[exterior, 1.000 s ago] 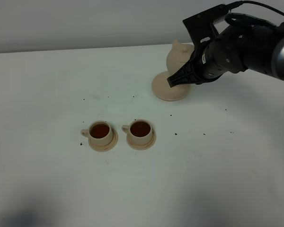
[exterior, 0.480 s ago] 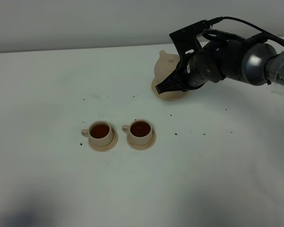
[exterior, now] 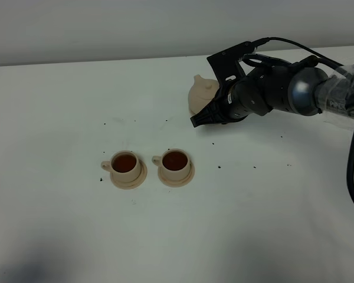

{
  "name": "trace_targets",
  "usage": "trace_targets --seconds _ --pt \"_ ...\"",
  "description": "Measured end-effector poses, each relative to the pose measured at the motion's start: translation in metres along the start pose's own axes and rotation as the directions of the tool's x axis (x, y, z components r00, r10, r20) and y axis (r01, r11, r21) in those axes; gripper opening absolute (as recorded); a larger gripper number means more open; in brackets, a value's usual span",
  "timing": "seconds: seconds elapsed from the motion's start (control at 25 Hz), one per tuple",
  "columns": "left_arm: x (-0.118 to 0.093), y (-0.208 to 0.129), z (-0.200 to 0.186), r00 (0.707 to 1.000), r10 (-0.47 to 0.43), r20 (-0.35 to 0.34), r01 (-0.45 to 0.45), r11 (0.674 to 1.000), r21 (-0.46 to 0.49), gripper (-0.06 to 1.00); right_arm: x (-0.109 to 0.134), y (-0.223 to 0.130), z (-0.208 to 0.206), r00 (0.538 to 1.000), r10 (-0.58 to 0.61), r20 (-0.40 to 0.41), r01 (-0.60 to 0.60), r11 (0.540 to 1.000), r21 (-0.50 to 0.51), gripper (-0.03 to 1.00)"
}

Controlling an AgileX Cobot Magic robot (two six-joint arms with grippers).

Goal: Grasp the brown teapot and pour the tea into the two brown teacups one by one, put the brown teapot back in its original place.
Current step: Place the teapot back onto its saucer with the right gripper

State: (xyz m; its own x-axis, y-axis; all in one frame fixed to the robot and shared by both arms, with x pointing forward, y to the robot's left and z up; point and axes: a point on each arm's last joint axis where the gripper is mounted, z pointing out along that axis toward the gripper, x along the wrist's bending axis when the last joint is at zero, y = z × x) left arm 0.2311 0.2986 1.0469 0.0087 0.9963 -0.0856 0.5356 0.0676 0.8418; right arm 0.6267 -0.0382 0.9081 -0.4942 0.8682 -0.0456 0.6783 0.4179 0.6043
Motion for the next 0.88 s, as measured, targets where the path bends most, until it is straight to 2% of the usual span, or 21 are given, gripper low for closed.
trace_targets --seconds 0.4,0.52,0.88 --pt "0.0000 0.0000 0.0000 1.000 0.000 0.000 0.000 1.000 0.000 0.41 -0.0031 -0.0009 0.0025 1.000 0.006 0.005 -0.006 1.000 0.007 0.12" --pt "0.0000 0.0000 0.0000 1.000 0.001 0.000 -0.001 1.000 0.000 0.41 -0.0040 0.0021 0.0006 1.000 0.008 0.015 -0.008 1.000 0.022 0.16" --pt "0.0000 0.0000 0.0000 1.000 0.001 0.000 -0.001 1.000 0.000 0.41 -0.0077 0.0038 -0.0041 0.999 0.009 0.046 -0.013 0.997 0.082 0.54"
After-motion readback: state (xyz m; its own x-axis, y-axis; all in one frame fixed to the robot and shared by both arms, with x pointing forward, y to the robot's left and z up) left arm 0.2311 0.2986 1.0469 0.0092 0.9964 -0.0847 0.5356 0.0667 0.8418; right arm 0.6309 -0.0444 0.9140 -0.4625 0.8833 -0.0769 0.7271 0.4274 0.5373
